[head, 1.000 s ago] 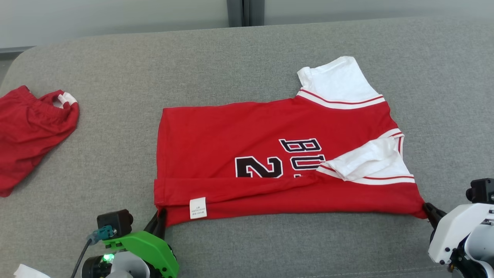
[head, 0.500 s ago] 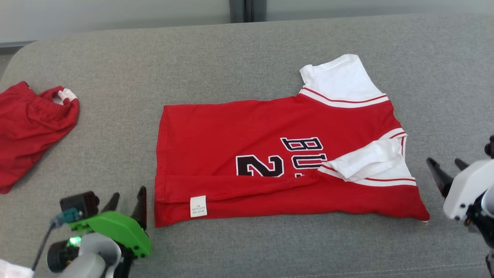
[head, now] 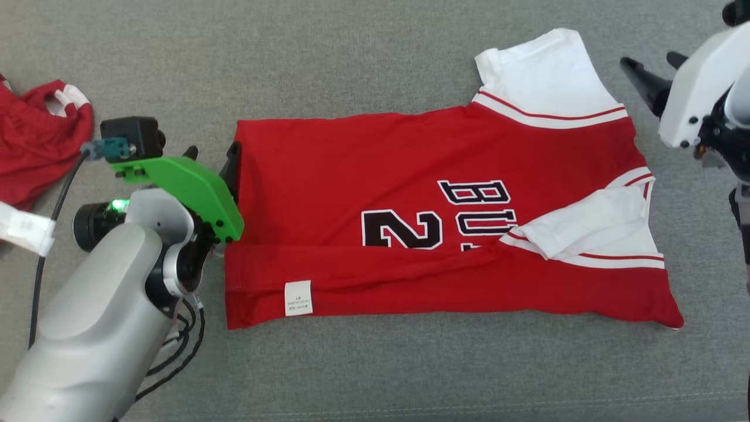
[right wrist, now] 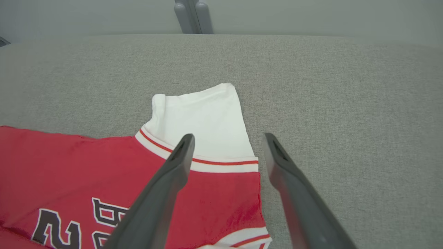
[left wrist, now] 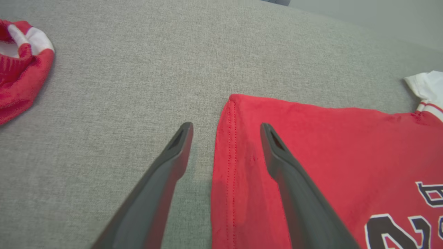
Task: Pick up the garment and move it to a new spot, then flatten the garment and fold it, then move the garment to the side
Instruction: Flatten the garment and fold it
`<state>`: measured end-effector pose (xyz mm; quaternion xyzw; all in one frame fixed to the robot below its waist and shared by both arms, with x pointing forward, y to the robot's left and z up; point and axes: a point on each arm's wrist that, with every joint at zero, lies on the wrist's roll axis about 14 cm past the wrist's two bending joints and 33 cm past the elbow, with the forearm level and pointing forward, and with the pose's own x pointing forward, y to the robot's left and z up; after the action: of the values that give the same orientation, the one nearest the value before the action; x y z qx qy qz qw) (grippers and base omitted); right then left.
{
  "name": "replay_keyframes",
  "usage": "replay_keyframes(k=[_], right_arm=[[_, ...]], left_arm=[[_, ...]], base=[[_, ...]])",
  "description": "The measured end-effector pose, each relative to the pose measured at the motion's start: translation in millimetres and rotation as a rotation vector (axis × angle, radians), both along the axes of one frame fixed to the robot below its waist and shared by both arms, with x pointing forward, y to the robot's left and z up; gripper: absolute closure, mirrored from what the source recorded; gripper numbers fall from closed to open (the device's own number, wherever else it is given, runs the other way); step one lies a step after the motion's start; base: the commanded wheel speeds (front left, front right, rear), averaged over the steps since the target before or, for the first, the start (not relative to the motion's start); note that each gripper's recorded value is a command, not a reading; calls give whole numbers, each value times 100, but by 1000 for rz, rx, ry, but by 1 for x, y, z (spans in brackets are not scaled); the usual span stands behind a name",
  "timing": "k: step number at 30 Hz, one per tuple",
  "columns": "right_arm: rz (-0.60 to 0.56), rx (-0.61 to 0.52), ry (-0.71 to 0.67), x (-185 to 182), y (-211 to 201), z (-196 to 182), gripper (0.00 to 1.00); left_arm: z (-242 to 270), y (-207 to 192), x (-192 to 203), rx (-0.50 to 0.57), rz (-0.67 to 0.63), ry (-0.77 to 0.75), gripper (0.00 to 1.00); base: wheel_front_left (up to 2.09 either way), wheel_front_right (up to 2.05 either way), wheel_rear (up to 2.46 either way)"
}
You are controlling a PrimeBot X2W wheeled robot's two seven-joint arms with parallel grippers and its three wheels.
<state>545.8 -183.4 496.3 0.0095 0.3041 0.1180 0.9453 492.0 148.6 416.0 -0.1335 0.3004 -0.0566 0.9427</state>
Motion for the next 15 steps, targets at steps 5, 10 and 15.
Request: replay_keyframes(k=[5,10,15], right_arm=[[36,-49,29,29,8,-16,0],[57,-82,54,47,10,-37,0],[73,-95,81,52,14,-55,0]], left_arm=[[-20,-6,20,47,-41,42,0],[-44,-12,29,86,-82,88,0],[-54,-10,35,114,-92,102,0]], base=[[0,0,0],[0,0,0],[0,0,0]])
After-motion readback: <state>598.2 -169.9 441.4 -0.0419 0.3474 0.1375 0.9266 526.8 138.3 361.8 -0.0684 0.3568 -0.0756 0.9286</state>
